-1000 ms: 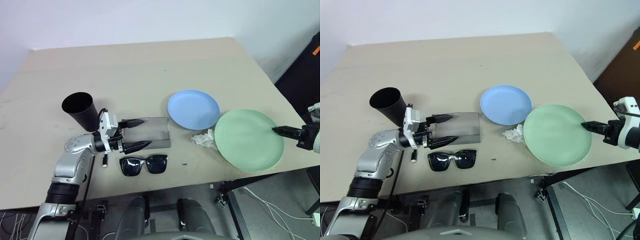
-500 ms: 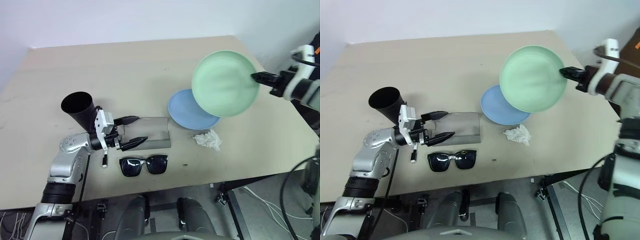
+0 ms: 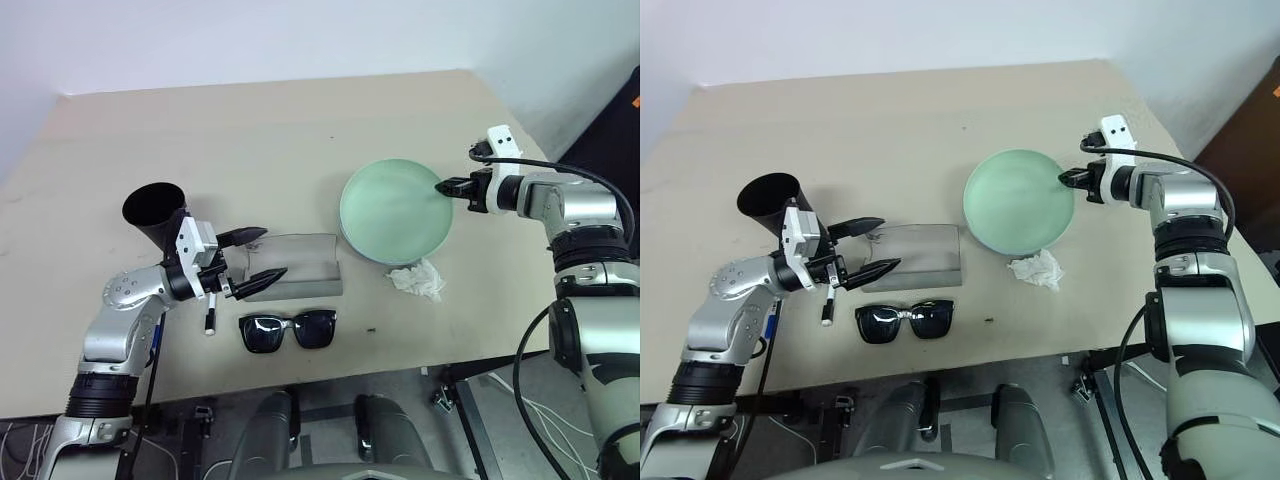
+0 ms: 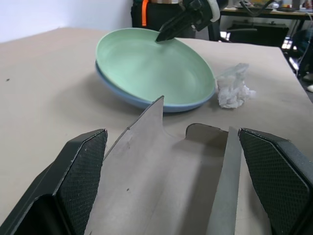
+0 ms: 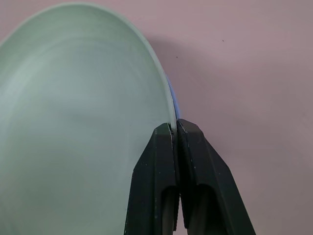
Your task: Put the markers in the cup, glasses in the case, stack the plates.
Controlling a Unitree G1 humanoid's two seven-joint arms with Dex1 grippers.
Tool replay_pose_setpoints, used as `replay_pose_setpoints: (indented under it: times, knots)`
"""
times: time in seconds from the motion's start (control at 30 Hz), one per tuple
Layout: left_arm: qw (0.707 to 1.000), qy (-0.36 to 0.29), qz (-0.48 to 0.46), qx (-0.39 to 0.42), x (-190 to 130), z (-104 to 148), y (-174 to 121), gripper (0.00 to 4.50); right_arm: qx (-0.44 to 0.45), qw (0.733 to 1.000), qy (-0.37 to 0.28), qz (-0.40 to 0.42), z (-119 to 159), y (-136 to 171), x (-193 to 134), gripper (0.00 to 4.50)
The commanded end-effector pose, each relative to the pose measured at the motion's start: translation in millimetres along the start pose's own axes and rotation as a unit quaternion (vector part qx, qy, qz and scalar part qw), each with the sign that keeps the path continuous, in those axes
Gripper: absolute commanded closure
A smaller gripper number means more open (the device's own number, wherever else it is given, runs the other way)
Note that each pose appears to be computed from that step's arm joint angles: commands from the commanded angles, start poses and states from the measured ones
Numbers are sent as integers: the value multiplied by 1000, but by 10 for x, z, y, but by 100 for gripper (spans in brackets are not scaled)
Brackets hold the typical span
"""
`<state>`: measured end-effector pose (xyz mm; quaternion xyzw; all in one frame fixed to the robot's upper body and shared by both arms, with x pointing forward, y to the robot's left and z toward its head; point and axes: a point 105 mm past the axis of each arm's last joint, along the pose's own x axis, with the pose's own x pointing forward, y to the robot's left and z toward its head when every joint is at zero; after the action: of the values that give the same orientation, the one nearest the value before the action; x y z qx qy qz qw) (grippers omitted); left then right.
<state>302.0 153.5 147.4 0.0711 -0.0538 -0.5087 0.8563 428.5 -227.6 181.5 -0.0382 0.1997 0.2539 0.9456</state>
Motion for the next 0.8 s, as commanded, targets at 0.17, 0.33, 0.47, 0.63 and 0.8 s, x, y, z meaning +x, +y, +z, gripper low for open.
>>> replay_pose_setpoints:
  times: [0.17, 0.33, 0.47, 0.63, 0.8]
  knots:
    - [1000, -17, 5, 19, -41, 130, 23, 0, -32, 999, -28, 12, 167, 61, -32, 317]
    - [1000, -17, 4, 19, -34, 113, 15, 0, -70, 995, -71, 26, 351, 108, -204, 142]
    - [1000, -19, 5, 21, -40, 124, 27, 0, -115, 980, -101, 130, 318, 473, -512, 8]
    - [1000, -16, 4, 21, -55, 119, 24, 0, -107, 969, -64, 214, -15, 787, -783, 3]
    - [1000, -14, 3, 20, -65, 103, 34, 0, -100, 959, -10, 264, -378, 1038, -883, 3]
